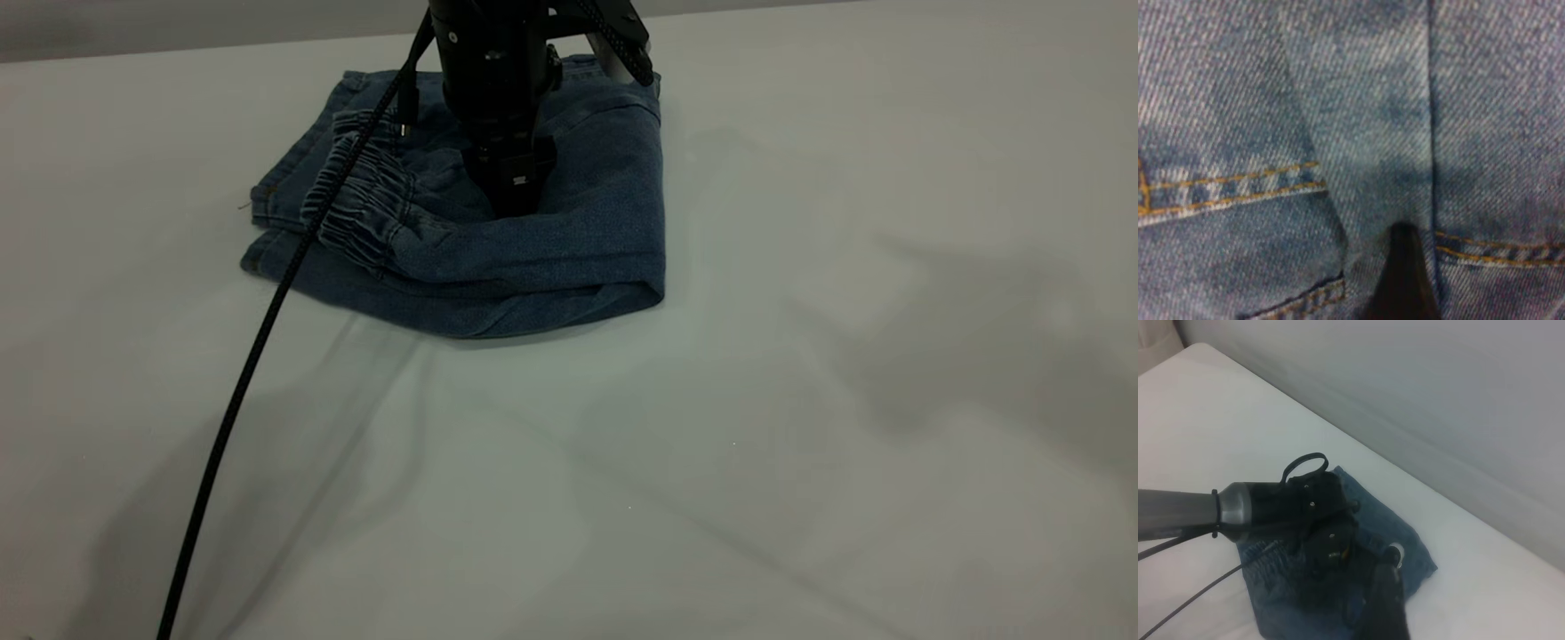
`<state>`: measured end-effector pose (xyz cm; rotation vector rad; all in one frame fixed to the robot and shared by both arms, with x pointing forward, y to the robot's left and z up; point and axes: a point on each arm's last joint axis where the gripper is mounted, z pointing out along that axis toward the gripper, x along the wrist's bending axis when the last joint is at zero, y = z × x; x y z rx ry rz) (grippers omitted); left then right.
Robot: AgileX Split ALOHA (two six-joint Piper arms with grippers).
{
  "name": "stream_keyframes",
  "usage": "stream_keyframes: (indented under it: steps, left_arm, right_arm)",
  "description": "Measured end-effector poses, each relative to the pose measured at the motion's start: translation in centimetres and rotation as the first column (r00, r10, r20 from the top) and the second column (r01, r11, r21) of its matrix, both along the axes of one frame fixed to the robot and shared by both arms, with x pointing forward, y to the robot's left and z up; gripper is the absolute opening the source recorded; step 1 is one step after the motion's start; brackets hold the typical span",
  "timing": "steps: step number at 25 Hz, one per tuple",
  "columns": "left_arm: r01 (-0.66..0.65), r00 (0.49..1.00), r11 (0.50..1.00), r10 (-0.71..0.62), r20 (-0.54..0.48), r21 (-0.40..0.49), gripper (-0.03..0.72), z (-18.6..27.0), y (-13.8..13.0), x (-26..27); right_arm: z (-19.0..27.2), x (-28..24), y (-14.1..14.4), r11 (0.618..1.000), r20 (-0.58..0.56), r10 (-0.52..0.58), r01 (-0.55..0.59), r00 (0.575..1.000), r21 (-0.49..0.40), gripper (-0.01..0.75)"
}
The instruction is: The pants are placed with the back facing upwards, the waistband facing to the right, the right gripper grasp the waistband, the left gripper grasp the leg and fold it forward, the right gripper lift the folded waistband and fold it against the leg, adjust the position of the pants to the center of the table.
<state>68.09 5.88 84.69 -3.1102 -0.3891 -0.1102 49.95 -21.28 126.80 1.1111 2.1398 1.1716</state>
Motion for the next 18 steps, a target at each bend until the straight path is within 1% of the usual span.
stream_keyframes:
  steps: [7,10,13,16,18]
  left_arm:
    - [-0.113,0.992,0.993,0.114,-0.059,0.021,0.53,0.0,0.2,-0.6]
    - [-0.148,0.982,0.989,0.149,-0.116,0.015,0.53,0.0,0.1,-1.1]
    - [-0.18,0.971,0.983,0.171,-0.165,-0.044,0.53,0.5,-0.5,-1.5]
    - [-0.209,0.964,0.971,0.185,-0.192,-0.116,0.53,1.3,-1.3,-1.6]
    - [-0.217,0.961,0.965,0.186,-0.202,-0.144,0.53,1.8,-1.7,-1.8]
  right_arm:
    - [0.0,0.0,0.0,1.0,0.001,-0.001,0.001,1.0,0.001,0.556]
    - [0.0,0.0,0.0,1.0,0.003,-0.001,0.001,1.0,0.001,0.556]
    - [0.0,0.0,0.0,1.0,0.003,-0.001,0.001,1.0,0.001,0.556]
    - [0.0,0.0,0.0,1.0,0.003,-0.001,0.001,1.0,0.001,0.556]
    - [0.0,0.0,0.0,1.0,0.003,-0.001,0.001,1.0,0.001,0.556]
